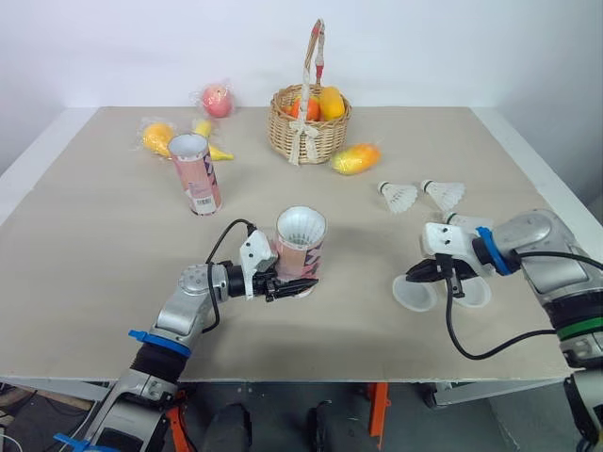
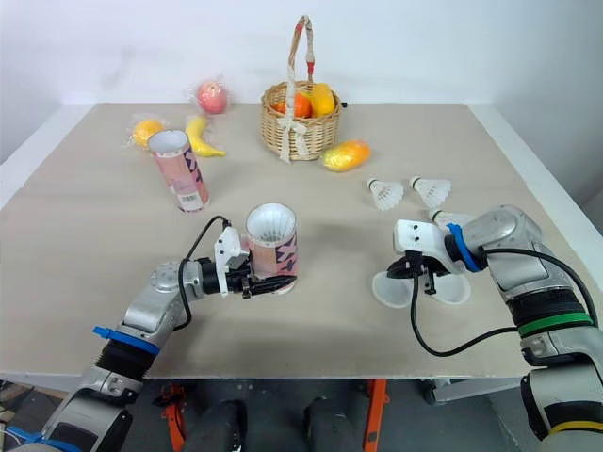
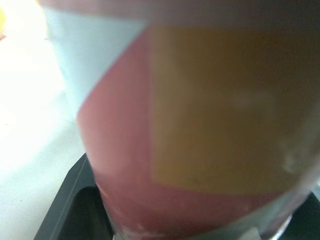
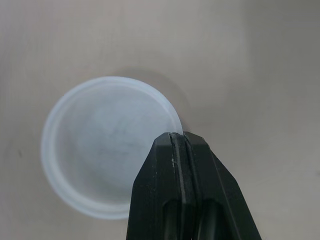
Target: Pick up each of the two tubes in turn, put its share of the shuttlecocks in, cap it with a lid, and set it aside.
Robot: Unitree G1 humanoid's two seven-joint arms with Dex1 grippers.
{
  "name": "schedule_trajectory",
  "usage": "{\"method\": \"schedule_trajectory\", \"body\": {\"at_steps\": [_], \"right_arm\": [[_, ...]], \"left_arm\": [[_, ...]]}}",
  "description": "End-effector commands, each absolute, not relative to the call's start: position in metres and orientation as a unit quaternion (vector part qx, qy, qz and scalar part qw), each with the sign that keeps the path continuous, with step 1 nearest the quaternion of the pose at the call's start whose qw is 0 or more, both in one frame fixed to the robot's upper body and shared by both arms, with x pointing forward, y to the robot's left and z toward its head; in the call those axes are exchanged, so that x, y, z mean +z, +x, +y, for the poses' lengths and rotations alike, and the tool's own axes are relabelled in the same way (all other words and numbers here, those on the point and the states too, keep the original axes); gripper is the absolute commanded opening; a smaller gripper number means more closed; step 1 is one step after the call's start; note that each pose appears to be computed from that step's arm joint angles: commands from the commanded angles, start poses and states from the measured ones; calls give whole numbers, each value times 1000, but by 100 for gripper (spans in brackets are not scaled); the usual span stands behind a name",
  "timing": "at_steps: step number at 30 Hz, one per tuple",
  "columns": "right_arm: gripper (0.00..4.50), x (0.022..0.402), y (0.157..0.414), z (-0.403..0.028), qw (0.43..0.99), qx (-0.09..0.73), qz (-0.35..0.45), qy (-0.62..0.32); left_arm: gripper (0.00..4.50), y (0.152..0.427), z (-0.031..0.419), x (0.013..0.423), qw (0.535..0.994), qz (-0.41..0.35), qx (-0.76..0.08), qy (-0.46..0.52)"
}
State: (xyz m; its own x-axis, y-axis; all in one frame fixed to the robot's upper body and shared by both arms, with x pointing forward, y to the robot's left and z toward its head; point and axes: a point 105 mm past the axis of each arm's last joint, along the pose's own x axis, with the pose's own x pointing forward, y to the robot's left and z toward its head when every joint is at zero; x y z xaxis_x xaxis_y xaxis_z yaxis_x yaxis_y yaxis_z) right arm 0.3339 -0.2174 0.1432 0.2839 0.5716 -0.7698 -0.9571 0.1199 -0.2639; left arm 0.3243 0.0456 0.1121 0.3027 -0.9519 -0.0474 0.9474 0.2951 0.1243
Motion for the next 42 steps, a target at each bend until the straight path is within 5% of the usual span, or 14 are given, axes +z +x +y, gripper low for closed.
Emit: {"method": "schedule_trajectory", "body": {"at_steps": [1,13,24,42], "right_arm": [[9,194,332,-198,717,560,175,-377],[9,302,306,-115,670,649,-6,-361],[9,287,309,-37,565,678,-45,-468],[9,296,319,-31,517,637,-91,-565]], "left_arm": [[292,326,46,110,807,-13,-586,65],[292,324,46,101,798,-3,-596,85],[292,323,45,100,792,1,-604,93],[292,320,48,96,792,12,-603,89]]}}
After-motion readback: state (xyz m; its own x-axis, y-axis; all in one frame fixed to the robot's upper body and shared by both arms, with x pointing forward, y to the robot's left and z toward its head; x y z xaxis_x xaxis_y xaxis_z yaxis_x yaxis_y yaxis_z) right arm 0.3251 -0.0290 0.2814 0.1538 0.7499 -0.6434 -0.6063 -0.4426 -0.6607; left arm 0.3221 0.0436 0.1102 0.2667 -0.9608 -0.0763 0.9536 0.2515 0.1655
